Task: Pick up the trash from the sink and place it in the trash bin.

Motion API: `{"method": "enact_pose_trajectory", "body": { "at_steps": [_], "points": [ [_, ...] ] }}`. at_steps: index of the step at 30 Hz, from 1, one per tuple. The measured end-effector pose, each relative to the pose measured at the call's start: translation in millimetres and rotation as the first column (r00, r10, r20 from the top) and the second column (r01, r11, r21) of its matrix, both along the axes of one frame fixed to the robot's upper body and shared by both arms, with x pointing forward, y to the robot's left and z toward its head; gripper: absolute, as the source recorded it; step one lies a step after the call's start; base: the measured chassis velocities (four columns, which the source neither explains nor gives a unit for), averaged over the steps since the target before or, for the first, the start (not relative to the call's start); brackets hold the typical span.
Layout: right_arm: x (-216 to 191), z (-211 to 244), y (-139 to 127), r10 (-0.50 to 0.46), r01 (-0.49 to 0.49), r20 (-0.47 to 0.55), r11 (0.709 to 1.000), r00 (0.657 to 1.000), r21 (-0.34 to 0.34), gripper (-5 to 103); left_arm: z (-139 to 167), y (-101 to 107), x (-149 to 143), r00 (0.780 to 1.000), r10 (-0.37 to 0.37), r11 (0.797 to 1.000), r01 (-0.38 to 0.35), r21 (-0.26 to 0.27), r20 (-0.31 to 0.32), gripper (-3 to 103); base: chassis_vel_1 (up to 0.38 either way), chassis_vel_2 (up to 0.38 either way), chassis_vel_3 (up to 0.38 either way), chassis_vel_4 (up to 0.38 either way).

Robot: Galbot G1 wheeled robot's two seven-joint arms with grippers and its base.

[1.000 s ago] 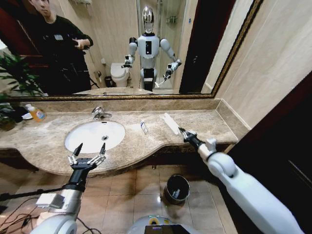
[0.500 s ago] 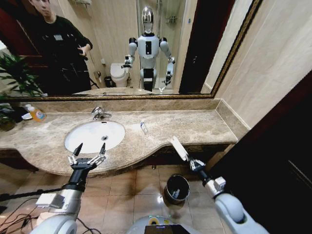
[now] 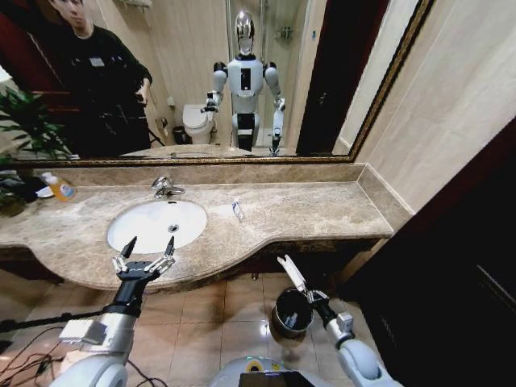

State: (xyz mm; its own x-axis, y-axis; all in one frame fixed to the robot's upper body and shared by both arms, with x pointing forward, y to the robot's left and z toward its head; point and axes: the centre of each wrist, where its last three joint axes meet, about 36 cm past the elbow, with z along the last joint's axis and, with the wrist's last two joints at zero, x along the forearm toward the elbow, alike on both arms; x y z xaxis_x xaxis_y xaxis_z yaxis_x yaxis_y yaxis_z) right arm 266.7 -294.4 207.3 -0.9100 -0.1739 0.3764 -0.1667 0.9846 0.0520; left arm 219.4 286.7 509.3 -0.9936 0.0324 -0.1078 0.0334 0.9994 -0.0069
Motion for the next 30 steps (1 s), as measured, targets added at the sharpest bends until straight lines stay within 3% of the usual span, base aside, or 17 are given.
{"method": "enact_pose_trajectory", "body": {
  "at_steps": [10, 20, 30],
  "points": [
    [-3, -42, 0, -0.053, 0.050, -0.081, 0.998, 0.995, -0.033, 0, 0, 0, 0, 1.000, 0.000, 1.000, 0.000, 0.000, 0.000, 100, 0.000, 0.000, 0.000, 0.000],
    [-30, -94, 12, -0.121, 0.115, -0.224, 0.992, 0.967, -0.042, 0, 0, 0, 0, 1.000, 0.000, 1.000, 0.000, 0.000, 0.000, 100, 0.000, 0.000, 0.000, 0.000],
    [-26, -110, 12, -0.149, 0.140, -0.246, 0.989, 0.958, -0.051, 0, 0, 0, 0, 1.000, 0.000, 1.000, 0.000, 0.000, 0.000, 100, 0.000, 0.000, 0.000, 0.000]
  ]
}}
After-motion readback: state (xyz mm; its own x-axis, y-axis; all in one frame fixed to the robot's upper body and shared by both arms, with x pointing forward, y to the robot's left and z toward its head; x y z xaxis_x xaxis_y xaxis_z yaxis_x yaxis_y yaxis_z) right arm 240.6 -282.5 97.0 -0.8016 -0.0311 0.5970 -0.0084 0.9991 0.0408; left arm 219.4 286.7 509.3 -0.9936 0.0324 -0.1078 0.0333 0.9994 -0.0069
